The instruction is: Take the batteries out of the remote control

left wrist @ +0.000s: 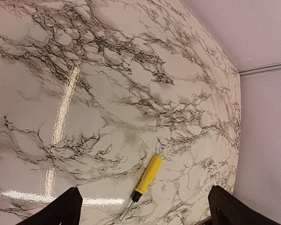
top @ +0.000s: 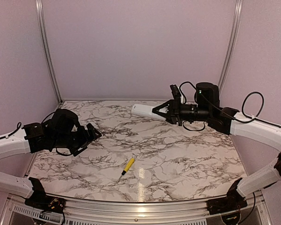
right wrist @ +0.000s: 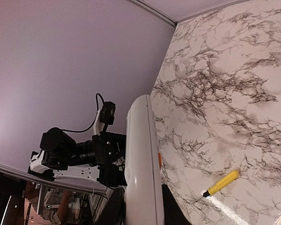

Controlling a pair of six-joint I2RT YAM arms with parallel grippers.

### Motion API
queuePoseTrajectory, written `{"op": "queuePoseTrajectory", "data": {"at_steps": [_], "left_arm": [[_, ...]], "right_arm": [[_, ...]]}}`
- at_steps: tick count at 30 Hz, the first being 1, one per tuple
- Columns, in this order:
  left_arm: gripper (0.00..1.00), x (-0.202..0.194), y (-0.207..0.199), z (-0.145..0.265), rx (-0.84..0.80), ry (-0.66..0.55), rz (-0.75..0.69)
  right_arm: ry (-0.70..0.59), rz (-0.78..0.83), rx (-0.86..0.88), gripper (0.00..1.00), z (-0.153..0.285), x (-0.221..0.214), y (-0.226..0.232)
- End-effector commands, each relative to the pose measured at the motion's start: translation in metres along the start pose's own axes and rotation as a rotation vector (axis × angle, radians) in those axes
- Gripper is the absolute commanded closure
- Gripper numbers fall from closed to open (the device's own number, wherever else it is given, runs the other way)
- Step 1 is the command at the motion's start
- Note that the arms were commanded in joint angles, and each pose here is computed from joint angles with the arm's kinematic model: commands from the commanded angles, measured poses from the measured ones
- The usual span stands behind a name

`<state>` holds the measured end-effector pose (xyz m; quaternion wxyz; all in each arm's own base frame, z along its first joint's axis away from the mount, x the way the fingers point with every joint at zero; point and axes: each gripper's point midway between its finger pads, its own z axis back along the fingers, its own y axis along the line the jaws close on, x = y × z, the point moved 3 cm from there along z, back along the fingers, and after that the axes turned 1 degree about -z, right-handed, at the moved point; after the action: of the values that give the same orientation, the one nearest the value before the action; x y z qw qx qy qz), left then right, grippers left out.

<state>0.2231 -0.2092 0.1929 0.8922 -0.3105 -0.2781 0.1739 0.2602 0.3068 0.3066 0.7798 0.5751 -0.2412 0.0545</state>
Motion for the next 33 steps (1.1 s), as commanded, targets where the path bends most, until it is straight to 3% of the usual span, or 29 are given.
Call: {"op": "queuePoseTrajectory", "data": {"at_steps": [1, 19, 33], "left_arm": [[0.01, -0.009, 0.011, -0.006, 0.092, 0.047, 0.026], [0.01, -0.001, 0.004, 0.009, 0.084, 0.030, -0.040], [0.02, 0.013, -0.065, -0.001, -0.020, 0.137, -0.307]], "right_arm": [[0.008, 0.034, 0.009, 1.00, 0.005, 0.002, -0.002], [0.084, 0.010, -0.003, 1.00, -0.014, -0.004, -0.030], [0.145, 0.023, -0.041, 1.00, -0.016, -0.011, -0.038]]}}
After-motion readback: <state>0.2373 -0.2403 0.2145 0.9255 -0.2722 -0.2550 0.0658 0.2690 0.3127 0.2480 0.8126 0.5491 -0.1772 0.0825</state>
